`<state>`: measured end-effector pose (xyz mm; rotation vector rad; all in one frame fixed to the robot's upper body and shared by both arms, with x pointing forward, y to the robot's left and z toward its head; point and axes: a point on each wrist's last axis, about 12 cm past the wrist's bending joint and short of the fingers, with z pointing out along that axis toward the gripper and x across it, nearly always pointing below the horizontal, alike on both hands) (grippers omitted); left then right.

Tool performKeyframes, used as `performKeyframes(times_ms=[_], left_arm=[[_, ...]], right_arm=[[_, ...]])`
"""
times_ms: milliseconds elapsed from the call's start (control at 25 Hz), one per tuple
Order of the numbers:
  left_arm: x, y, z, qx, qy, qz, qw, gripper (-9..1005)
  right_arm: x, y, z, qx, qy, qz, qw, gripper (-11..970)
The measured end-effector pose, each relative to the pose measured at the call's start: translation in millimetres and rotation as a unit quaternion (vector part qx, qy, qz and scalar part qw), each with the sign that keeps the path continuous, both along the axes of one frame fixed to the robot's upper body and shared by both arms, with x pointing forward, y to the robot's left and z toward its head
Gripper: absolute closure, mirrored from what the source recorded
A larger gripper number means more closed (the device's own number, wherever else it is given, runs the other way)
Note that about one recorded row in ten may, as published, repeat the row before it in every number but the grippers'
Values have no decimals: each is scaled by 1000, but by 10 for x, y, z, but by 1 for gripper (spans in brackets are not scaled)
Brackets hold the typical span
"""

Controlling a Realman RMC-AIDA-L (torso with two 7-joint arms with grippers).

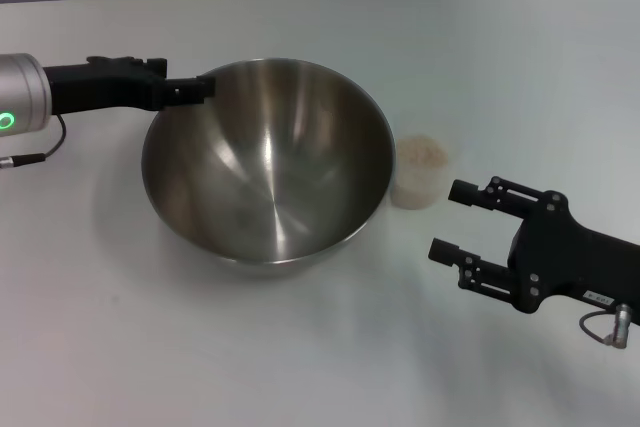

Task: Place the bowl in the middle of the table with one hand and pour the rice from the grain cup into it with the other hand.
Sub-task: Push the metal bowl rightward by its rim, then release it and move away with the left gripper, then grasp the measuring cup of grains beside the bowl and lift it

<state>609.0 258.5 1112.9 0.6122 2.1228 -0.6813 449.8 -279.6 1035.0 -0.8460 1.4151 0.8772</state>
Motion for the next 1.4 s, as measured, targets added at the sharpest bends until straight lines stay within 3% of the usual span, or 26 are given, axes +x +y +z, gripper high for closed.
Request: performKeyframes(times_ms=[160, 200, 320, 440, 480, 680, 1000, 1400], left_arm=[[-16, 43, 35, -2, -15, 0, 1000, 227], [-72, 90, 92, -6, -47, -14, 999, 216], [-166, 151, 154, -25, -74, -27, 997, 181], [-353, 262, 250, -80, -119, -58, 988, 169], [-353, 262, 250, -80, -119, -58, 988, 169], [-690, 525, 316, -133, -176, -92, 971, 169], [-1365, 777, 166, -128, -212, -194, 949, 169], [-1563, 737, -13, -104, -173, -245, 948, 169]], right_arm=[[2, -18, 0, -3, -14, -11, 1000, 294], [1, -18, -1, -3, -16, -12, 1000, 294], [4, -21, -2, -2, -16, -16, 1000, 294], [24, -35, -7, -3, -17, -29, 999, 294], [32, -37, -9, -3, -17, -33, 999, 294], [44, -34, -13, -1, -16, -39, 999, 294], [43, -47, -23, 12, -11, -59, 998, 294], [-10, -33, -72, 22, 4, -70, 997, 294]])
